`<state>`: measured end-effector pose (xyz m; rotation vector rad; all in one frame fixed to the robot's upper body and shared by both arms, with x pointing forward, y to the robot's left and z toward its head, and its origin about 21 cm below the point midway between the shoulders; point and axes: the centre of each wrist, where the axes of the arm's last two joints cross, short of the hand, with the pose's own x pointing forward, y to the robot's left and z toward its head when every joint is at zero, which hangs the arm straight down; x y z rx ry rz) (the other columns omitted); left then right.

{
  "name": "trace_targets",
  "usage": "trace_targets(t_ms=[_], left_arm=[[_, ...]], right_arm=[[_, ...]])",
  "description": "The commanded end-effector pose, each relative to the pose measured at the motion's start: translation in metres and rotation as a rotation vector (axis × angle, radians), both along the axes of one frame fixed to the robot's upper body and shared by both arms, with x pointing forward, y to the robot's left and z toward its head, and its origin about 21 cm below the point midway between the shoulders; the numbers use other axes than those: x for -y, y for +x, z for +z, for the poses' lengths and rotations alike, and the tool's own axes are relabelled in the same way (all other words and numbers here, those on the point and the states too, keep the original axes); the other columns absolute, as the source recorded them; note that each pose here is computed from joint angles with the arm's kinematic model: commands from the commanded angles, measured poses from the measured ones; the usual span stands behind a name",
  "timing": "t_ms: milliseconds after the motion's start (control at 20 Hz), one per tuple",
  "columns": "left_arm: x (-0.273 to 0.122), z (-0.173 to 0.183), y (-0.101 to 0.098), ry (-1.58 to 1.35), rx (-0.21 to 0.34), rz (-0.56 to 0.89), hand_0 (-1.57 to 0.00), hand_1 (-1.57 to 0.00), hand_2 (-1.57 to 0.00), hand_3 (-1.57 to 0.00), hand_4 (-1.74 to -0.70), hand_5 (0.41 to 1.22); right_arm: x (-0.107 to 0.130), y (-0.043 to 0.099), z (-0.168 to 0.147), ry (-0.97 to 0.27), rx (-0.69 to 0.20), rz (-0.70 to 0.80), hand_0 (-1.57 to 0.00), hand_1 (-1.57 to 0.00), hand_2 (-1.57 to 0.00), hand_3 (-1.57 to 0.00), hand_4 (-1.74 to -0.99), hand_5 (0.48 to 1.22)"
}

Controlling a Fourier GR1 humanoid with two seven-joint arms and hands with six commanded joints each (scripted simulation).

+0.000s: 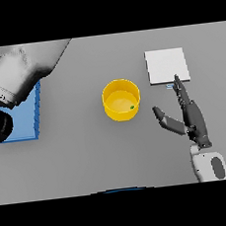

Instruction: Pick up the red beaker and tilt it to pour out 1 green nut into yellow bowl. Pick up the yellow bowl and place it on the metallic measuring scale.

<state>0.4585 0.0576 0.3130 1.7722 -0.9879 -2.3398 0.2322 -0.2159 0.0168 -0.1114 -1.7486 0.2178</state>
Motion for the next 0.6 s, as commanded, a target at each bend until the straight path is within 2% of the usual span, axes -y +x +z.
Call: trace_targets(t_ms=[0,150,250,300,450,550], left_arm=[[-0.013,0.012,0.005,-0.109,-0.029,0.061,-1.57,-1.57,-1.57,-1.57,-1.73,1.221],[-0.080,0.042,0.019,-0.574,-0.115,0.260,-1.57,-1.57,-1.57,-1.51,-1.73,1.221],[-0.132,0.044,0.024,-0.856,-0.193,0.342,-1.57,-1.57,-1.57,-1.52,-1.74,1.221],[-0.155,0.043,0.025,-0.964,-0.209,0.369,-1.57,-1.57,-1.57,-1.53,-1.74,1.221],[-0.214,0.006,0.027,-1.250,-0.208,0.485,-1.57,-1.57,-1.57,-1.55,-1.74,1.221],[-0.236,-0.031,0.027,-1.362,-0.169,0.625,-1.57,-1.57,-1.57,-1.56,-1.74,1.221]], right_arm=[[0.002,-0.001,-0.001,-0.014,0.005,0.006,0.00,0.00,0.00,0.00,-1.104,0.563],[0.000,0.003,-0.001,-0.013,0.004,0.021,0.00,0.00,0.00,0.00,-1.105,0.578],[0.002,0.004,-0.003,-0.014,-0.003,0.027,0.00,0.00,0.00,0.00,-1.116,0.582],[0.000,0.004,-0.003,-0.026,0.013,0.027,0.00,0.00,0.00,0.00,-1.121,0.588],[0.000,0.007,-0.003,-0.054,-0.004,0.027,0.00,0.00,0.00,0.00,-1.127,0.606],[0.000,0.007,-0.003,-0.062,0.016,0.033,0.00,0.00,0.00,0.00,-1.132,0.621]])
